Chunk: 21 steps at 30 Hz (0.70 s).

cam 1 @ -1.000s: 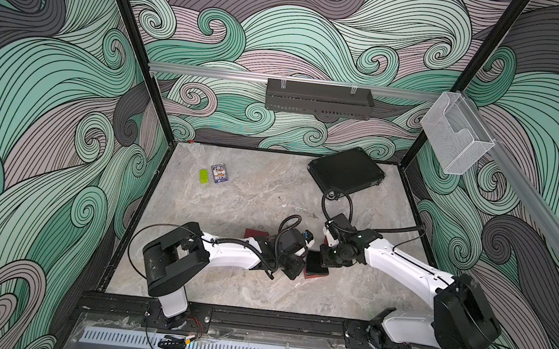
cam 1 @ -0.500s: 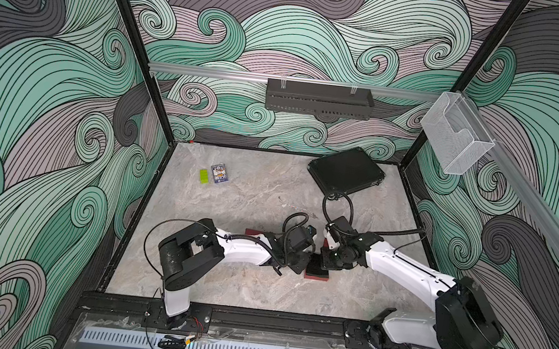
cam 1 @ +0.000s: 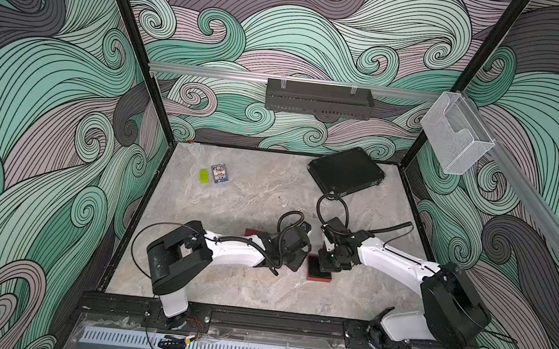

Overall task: Take the necklace out of the lift-off lid jewelry box
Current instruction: Adjust the lid at the center of the board.

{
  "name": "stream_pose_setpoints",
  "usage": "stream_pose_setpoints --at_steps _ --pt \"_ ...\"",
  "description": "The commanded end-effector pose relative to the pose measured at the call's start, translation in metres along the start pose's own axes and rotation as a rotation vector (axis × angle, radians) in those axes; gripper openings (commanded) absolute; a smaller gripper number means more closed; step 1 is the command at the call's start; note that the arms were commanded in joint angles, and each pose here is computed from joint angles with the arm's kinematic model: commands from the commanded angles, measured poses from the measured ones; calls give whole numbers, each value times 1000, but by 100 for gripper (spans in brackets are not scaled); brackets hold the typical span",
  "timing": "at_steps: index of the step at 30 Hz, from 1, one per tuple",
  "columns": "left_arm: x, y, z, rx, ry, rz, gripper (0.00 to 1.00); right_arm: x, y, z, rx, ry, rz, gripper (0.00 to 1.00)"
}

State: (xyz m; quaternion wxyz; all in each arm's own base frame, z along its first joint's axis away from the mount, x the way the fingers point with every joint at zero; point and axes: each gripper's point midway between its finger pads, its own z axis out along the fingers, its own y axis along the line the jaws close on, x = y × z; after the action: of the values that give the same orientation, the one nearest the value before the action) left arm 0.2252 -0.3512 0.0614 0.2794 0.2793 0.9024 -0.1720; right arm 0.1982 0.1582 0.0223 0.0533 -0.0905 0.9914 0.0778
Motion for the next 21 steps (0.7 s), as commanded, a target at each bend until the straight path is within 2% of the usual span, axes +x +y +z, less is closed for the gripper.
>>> stream_pose_setpoints --at_steps 1,3,7,18,21 --pt "-17 11 -27 -40 -77 -29 0 -8 -1 -13 31 -29 -13 13" --pt "-20 17 -39 -56 -101 -28 0 -11 2 -21 25 -42 -14 22" --pt "-24 25 -57 -78 -125 -11 0 -15 5 -34 21 -59 -29 31" --pt "-22 36 -72 -102 -146 -16 0 -15 7 -45 35 -62 -72 38" --pt "-21 38 -75 -107 -145 -16 0 -10 14 -45 -2 -40 -80 30"
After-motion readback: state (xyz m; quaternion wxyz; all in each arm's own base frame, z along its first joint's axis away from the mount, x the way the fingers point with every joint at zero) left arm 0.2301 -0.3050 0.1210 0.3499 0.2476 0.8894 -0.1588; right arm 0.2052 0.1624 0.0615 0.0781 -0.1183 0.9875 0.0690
